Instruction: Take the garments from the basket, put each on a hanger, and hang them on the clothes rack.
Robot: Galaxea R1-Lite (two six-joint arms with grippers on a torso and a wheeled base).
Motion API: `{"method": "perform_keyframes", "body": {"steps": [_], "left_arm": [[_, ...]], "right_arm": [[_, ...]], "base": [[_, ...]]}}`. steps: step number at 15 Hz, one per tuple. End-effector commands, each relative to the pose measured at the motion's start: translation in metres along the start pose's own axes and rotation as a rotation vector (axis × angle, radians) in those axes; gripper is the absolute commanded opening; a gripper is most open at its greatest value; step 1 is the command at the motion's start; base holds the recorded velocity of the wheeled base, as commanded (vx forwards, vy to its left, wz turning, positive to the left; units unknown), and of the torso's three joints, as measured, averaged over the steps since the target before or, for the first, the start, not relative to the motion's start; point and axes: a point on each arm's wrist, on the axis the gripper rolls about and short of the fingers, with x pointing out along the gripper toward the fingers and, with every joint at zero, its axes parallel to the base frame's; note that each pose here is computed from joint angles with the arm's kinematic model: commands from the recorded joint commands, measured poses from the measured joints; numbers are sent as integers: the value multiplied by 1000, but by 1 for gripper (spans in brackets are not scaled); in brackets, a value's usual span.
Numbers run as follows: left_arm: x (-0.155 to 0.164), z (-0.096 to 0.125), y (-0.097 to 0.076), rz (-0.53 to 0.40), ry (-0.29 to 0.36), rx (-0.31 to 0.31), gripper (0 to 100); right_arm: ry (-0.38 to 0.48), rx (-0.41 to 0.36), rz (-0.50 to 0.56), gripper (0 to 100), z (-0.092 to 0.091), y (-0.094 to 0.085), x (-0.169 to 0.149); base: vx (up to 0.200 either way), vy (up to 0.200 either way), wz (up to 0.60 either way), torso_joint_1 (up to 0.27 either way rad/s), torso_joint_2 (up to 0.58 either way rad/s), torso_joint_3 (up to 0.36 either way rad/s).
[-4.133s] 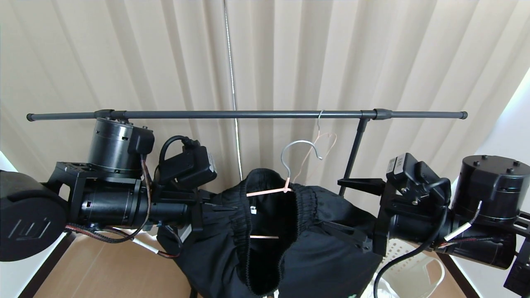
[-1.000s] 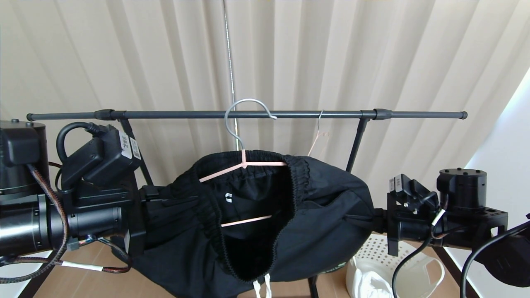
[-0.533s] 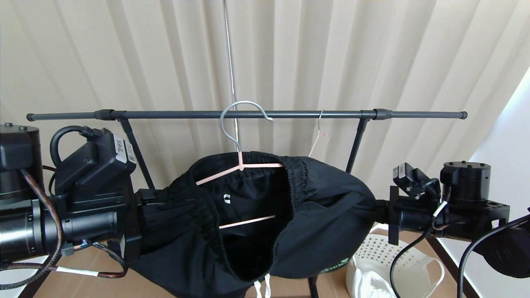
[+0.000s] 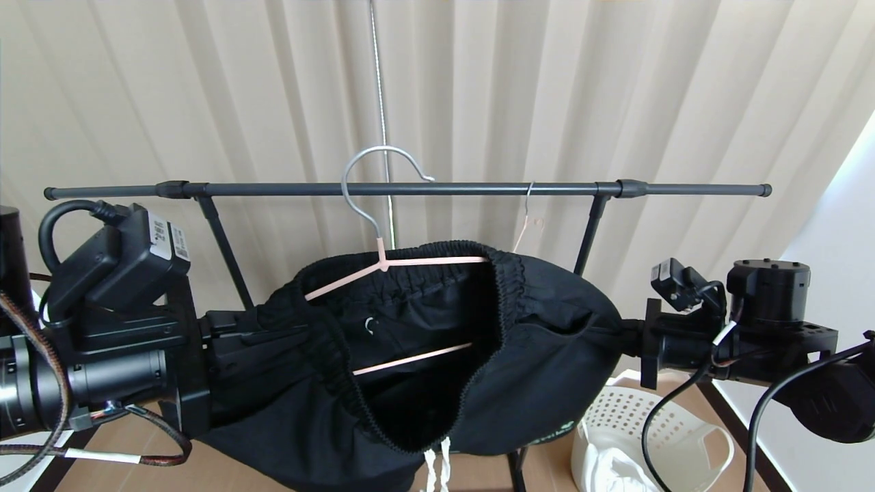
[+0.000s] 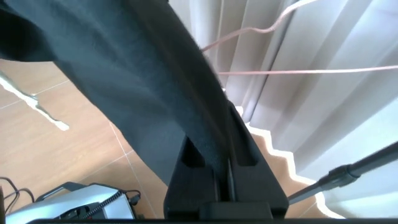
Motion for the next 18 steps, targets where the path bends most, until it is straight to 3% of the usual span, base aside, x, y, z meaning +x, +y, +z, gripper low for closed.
{"method": "perform_keyframes", "body": {"steps": [1, 18], "left_arm": [[-4, 2, 0, 10, -11, -3, 0], [-9, 1, 2, 34, -13, -36, 0]], "right_arm": [[7, 10, -4, 0, -3, -4, 2], [27, 28, -4, 0, -12, -7, 5]], "base": [[0, 0, 0, 0, 0, 0], [0, 0, 0, 0, 0, 0]]}}
